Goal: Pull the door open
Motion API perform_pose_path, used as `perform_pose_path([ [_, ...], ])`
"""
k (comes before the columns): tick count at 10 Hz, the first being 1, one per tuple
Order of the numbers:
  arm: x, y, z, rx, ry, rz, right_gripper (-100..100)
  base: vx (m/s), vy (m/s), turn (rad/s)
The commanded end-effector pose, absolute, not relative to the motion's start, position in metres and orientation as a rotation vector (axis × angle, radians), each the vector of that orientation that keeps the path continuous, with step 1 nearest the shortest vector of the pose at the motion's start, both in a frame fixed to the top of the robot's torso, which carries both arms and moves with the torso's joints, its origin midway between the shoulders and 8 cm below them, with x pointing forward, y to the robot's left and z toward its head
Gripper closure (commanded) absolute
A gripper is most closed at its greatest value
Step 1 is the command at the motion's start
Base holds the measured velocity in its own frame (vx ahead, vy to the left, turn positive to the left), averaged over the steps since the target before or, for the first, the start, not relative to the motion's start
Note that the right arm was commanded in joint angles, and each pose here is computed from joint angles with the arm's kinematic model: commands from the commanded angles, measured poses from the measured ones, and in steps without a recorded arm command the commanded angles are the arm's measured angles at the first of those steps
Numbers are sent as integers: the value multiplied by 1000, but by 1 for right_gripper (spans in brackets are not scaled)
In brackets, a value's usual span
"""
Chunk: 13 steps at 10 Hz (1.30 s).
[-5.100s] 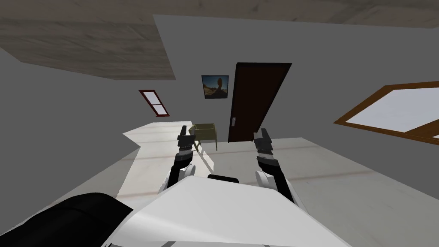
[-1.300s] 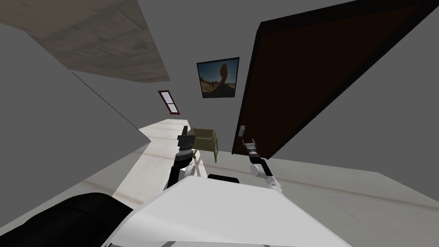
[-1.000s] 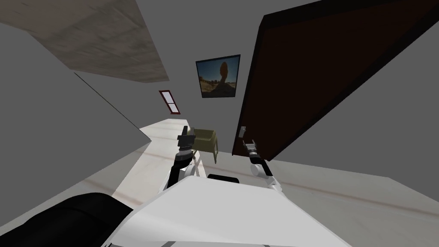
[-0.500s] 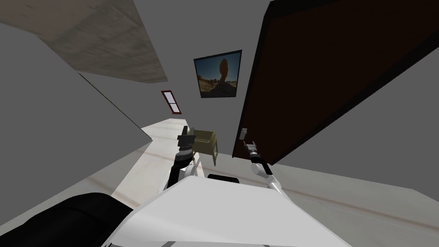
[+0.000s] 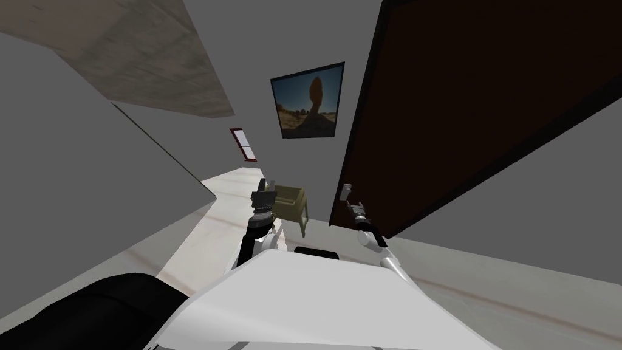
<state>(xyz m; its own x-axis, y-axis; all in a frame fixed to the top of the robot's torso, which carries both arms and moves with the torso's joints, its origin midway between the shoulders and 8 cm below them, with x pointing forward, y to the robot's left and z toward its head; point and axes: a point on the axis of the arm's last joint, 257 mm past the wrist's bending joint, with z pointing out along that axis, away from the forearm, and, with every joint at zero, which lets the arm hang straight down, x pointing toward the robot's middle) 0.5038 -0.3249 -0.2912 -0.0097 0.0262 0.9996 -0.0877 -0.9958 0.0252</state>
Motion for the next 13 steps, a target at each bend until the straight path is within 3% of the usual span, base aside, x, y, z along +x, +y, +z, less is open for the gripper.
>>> perform_pose_path([
  [1,501,-344,-293,2142,-97,2159,-100,142,30,190],
  [8,493,-399,-297,2102,-182,2109,-100,171,-8,146],
  [9,493,-399,-297,2102,-182,2109,100,-6,-7,-43],
  [13,493,-399,-297,2102,-182,2109,100,-21,-5,0],
])
